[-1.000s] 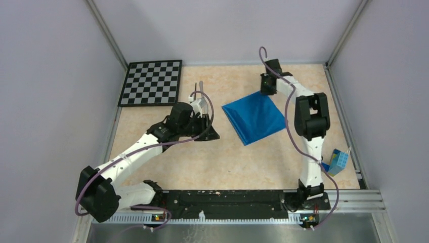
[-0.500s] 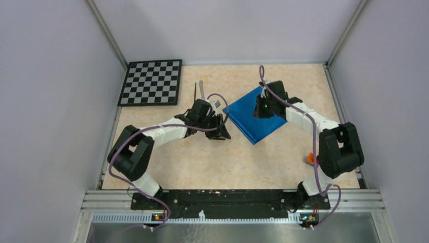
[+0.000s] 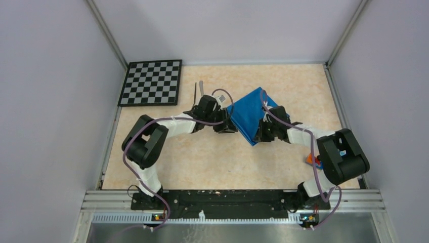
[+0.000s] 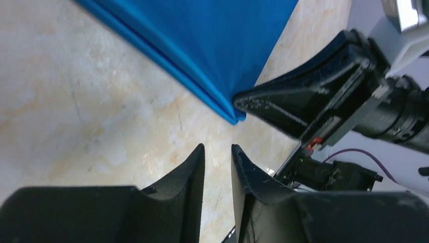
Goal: Fold the napkin into a case and place the utensils inside
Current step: Rotate the square-folded napkin at the center of the board.
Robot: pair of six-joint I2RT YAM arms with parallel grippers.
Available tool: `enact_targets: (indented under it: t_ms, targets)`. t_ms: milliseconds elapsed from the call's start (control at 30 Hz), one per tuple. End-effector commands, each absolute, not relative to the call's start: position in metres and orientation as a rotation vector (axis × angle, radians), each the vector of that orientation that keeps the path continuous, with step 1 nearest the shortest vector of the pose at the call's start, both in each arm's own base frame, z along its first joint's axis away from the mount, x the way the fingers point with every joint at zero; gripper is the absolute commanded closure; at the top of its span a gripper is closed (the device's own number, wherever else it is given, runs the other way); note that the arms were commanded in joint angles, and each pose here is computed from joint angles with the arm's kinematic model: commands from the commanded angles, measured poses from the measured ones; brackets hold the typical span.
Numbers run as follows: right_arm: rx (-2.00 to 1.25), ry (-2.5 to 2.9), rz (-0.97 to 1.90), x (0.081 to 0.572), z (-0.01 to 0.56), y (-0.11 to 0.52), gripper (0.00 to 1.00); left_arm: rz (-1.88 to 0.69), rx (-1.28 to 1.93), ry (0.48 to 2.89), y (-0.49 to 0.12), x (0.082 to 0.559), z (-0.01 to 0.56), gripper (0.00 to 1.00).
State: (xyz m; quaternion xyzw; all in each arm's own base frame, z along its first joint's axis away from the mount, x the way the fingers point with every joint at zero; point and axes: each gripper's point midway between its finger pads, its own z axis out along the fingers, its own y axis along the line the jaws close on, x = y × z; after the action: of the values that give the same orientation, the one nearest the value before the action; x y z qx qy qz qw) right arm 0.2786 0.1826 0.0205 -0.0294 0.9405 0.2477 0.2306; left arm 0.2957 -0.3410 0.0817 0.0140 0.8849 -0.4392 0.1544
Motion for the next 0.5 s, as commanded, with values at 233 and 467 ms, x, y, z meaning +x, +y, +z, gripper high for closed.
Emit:
enact_targets:
  t_ms: [233,467]
  targets:
    - [-0.012,2.525,0.81,0.256,0.021,0.19,1.0,-1.224,-0.004,2.454,-0.361,0.382,0.085,0.89]
    - [0.113,2.479,0.837,0.234,0.021,0.197,1.0,-1.104,0.0,2.541,-0.346,0.377,0.053,0.98]
